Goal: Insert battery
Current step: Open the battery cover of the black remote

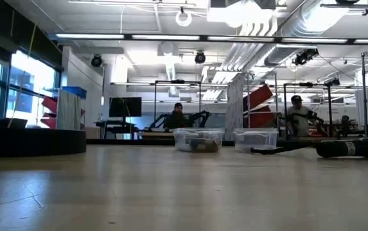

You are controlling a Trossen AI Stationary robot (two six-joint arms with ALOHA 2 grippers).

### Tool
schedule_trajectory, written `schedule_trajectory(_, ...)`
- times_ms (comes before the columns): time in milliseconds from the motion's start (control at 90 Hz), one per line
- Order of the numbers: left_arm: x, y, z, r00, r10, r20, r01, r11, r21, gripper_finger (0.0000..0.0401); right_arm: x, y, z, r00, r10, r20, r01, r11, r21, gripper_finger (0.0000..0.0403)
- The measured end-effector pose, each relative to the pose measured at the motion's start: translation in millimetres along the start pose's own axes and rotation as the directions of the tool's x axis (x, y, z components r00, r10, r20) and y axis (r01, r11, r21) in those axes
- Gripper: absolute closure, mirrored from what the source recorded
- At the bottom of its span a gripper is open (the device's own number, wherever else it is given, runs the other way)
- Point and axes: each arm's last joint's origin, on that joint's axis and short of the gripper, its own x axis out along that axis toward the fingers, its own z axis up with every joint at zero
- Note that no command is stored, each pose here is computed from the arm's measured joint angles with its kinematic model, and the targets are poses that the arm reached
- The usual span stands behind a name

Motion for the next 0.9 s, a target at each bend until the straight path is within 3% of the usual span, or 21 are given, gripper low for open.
schedule_trajectory(256,19.1,2.2,-5.3,0.999,0.037,0.011,-0.038,0.998,0.043,0.0246,-1.8,-7.1,19.5,0.998,0.005,-0.063,-0.007,1.000,-0.026,0.0184)
schedule_trajectory(444,33.6,4.9,-8.3,0.998,0.049,0.029,-0.050,0.997,0.066,0.0247,3.0,-13.4,19.1,0.994,-0.011,-0.109,0.007,1.000,-0.030,0.0154)
schedule_trajectory(689,30.5,4.4,-4.9,0.994,0.097,0.050,-0.103,0.987,0.123,0.0247,0.4,-18.3,16.2,0.985,-0.006,-0.170,-0.002,0.999,-0.050,0.0158)
schedule_trajectory(900,30.8,6.0,-4.7,0.993,0.107,0.046,-0.112,0.987,0.116,0.0247,-0.1,-32.3,20.0,0.982,0.014,-0.191,-0.017,1.000,-0.011,0.0206)
